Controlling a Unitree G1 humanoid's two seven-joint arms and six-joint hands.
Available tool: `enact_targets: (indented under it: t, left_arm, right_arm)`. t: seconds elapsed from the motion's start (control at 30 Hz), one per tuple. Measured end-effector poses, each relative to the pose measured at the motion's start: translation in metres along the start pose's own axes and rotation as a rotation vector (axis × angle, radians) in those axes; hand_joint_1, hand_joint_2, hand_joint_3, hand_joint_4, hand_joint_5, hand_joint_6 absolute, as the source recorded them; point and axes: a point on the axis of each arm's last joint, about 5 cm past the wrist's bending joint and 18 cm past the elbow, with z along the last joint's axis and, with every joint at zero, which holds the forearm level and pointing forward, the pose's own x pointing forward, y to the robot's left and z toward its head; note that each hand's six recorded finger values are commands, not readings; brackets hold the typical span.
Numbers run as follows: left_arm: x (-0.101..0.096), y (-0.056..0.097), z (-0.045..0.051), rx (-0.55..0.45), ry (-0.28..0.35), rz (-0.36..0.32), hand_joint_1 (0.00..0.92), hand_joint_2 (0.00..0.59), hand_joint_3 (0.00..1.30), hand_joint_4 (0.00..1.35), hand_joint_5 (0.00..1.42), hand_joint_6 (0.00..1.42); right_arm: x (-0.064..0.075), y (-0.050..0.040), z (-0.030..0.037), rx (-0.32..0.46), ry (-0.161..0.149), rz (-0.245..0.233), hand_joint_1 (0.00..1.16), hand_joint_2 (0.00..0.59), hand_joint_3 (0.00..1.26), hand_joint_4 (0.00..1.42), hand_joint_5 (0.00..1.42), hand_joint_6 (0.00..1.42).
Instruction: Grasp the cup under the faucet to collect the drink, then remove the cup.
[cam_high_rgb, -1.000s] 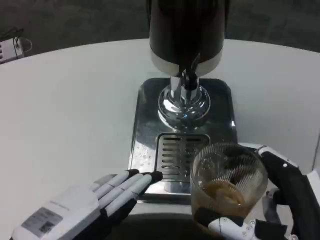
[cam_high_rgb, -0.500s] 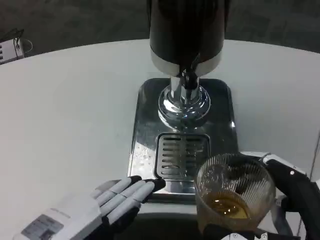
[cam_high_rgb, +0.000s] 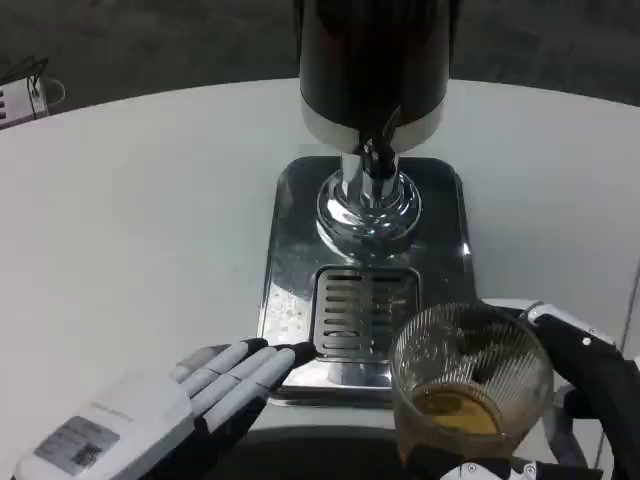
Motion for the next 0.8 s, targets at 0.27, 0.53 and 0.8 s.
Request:
enact_targets:
  t: [0.27,0.53,0.8]
  left_arm:
    - [-0.0001,-0.0005,-0.0029,-0.004,0.015,-0.001,0.000,0.075,0.00,0.00,0.00,0.03]
    - [-0.0001,-0.0008,-0.0033,-0.007,0.023,-0.001,0.000,0.075,0.00,0.00,0.00,0.03]
    - [0.0002,-0.0016,-0.0035,-0.014,0.034,0.006,0.000,0.075,0.00,0.00,0.00,0.03]
  right_arm:
    - [0.0029,0.0006,-0.0007,0.002,-0.009,0.004,0.97,0.217,1.16,1.40,1.42,1.42]
    - [0.0052,0.0005,-0.0014,0.001,-0.016,0.006,0.97,0.217,1.16,1.40,1.42,1.42]
    - [0.0059,-0.0015,-0.0022,0.000,-0.016,-0.002,0.97,0.217,1.16,1.40,1.42,1.42]
